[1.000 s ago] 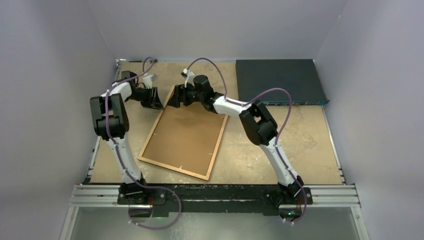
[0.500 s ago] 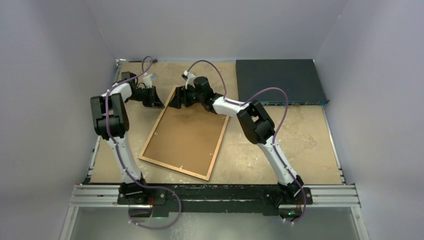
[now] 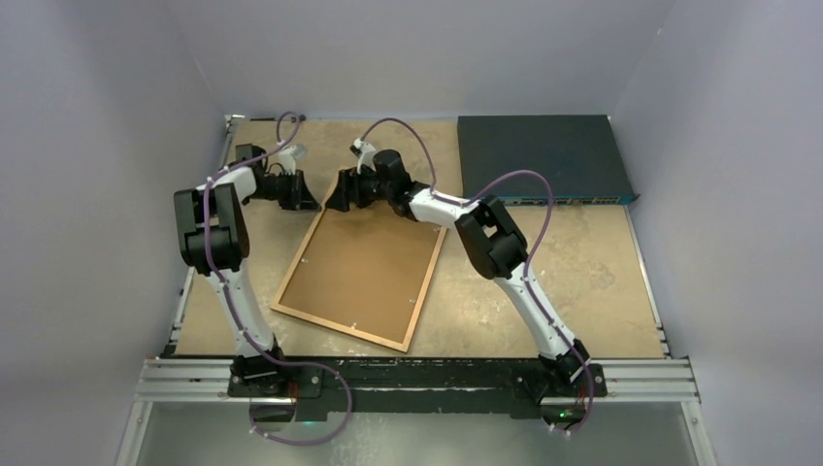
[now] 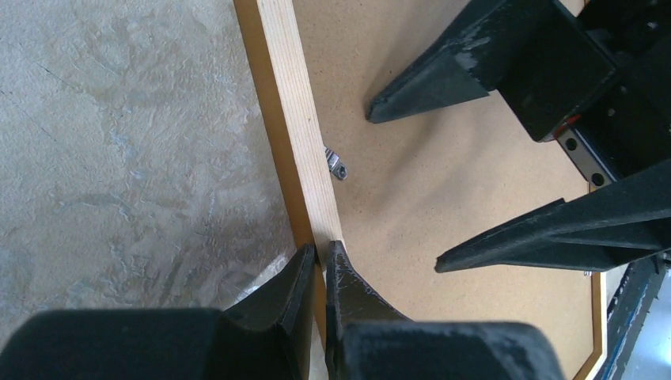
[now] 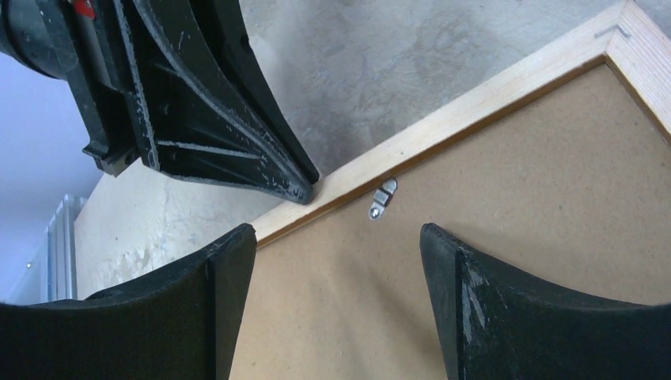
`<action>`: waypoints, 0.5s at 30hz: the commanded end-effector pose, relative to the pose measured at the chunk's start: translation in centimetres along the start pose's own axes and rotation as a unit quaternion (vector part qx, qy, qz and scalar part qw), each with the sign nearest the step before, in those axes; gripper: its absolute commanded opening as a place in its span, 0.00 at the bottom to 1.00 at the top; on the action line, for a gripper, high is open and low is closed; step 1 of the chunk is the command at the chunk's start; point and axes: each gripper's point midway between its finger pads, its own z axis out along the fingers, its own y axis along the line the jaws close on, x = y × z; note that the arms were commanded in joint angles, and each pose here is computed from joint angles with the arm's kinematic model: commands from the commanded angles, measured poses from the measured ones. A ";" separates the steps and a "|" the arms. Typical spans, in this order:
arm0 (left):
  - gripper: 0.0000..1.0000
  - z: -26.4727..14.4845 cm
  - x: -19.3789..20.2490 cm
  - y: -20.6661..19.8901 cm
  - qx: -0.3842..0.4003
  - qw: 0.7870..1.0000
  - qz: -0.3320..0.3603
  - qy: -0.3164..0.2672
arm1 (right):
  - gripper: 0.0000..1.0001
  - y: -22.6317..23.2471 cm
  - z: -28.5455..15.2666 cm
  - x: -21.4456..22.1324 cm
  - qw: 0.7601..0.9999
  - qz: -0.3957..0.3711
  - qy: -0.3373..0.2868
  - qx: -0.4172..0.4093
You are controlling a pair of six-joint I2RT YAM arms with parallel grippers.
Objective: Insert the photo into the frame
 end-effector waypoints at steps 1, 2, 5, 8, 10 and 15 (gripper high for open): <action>0.00 1.6 6.7 -0.8 0.007 0.994 -0.048 0.095 | 0.79 0.1 0.9 -1.3 1.000 -0.016 -0.015 -0.014; 0.00 1.6 6.9 -1.0 0.010 0.994 -0.050 0.096 | 0.79 0.0 1.1 -1.2 1.000 -0.015 -0.014 -0.014; 0.00 1.6 7.2 -1.2 0.013 0.994 -0.050 0.098 | 0.79 -0.1 1.1 -1.0 1.000 -0.013 -0.016 -0.013; 0.00 1.7 7.7 -1.3 0.016 0.993 -0.053 0.103 | 0.79 0.1 0.9 -0.8 1.000 -0.012 -0.018 -0.018; 0.00 1.7 8.1 -1.5 0.022 0.993 -0.057 0.105 | 0.78 0.3 0.9 -0.8 1.000 -0.012 -0.018 -0.022; 0.00 1.7 8.4 -1.7 0.024 0.992 -0.058 0.107 | 0.77 1.0 1.4 -0.3 0.999 -0.011 -0.013 -0.047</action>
